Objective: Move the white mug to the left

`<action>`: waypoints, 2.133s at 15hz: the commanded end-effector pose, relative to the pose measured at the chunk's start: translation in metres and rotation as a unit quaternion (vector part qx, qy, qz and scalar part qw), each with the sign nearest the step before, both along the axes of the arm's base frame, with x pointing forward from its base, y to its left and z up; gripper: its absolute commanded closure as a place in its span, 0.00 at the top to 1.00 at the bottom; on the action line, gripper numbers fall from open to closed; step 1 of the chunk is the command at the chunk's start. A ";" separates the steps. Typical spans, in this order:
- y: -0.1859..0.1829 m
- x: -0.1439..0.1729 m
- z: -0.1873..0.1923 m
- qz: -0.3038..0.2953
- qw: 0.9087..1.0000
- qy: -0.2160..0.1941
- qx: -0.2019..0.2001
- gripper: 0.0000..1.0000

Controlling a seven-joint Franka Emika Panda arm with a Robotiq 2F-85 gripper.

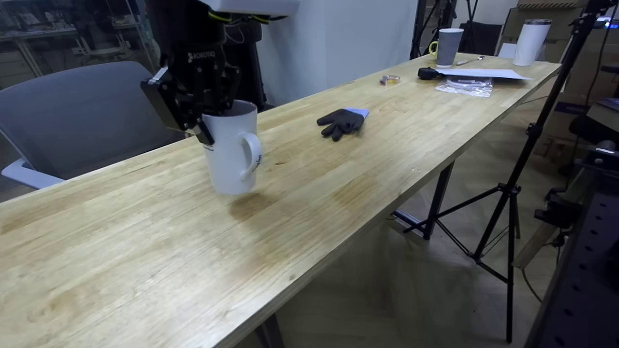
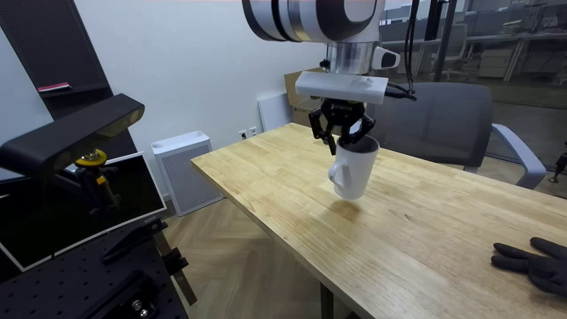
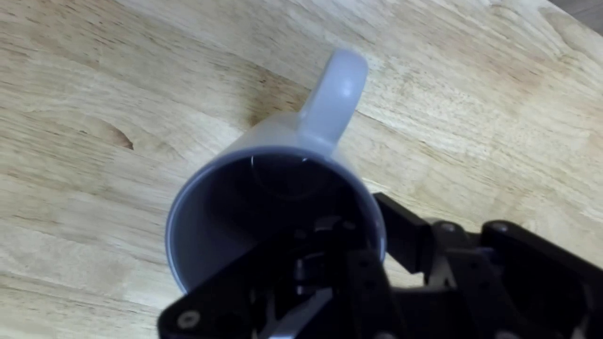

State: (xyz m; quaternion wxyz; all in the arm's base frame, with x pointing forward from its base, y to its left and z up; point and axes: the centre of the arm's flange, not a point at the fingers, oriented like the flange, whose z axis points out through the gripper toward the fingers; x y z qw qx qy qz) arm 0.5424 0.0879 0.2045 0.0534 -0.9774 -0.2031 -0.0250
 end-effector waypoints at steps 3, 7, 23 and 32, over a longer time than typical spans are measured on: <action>0.035 0.005 0.029 0.009 1.000 -0.023 -0.005 0.04; 0.082 0.006 0.035 0.038 0.998 -0.039 -0.014 0.04; 0.156 -0.006 -0.010 0.111 0.991 -0.062 -0.041 0.04; 0.155 -0.009 -0.043 0.124 0.989 -0.043 -0.061 0.04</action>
